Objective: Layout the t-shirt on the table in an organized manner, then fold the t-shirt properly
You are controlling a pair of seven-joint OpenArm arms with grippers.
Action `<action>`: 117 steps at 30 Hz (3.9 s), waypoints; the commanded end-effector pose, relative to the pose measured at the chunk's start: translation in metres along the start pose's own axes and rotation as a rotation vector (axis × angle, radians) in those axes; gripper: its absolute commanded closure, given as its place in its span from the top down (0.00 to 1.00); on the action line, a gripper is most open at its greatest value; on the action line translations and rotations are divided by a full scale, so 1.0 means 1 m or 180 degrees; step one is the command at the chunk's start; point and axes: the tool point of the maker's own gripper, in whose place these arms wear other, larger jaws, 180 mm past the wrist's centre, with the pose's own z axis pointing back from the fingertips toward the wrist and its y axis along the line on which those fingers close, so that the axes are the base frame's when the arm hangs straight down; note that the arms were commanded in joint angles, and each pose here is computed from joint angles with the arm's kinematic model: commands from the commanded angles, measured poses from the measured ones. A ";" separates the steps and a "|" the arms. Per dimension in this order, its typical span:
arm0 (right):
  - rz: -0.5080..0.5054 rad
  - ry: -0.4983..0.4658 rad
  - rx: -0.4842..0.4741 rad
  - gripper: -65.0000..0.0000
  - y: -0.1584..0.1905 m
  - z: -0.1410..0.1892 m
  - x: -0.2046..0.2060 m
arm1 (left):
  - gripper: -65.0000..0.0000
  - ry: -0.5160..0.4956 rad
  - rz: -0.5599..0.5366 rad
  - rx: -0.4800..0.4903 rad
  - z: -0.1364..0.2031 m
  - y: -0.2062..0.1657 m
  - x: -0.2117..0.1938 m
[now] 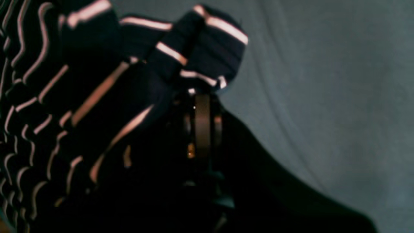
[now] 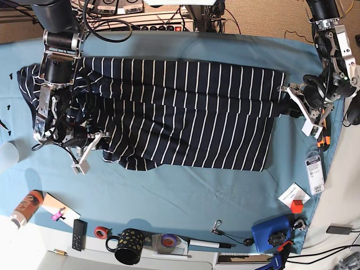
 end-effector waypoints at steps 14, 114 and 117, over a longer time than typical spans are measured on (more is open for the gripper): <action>0.0658 -0.1341 -0.0476 0.00 -0.003 0.078 0.152 | 0.35 -0.0133 -0.0070 0.0019 0.005 0.003 0.014; 0.0468 -0.0862 -0.1086 0.33 -0.032 0.101 0.123 | 0.35 -0.0315 0.0068 -0.0106 -0.003 -0.014 0.018; 0.0462 -0.0949 -0.1047 0.33 -0.032 0.094 0.118 | 0.35 -0.0320 0.0068 -0.0106 -0.003 -0.014 0.019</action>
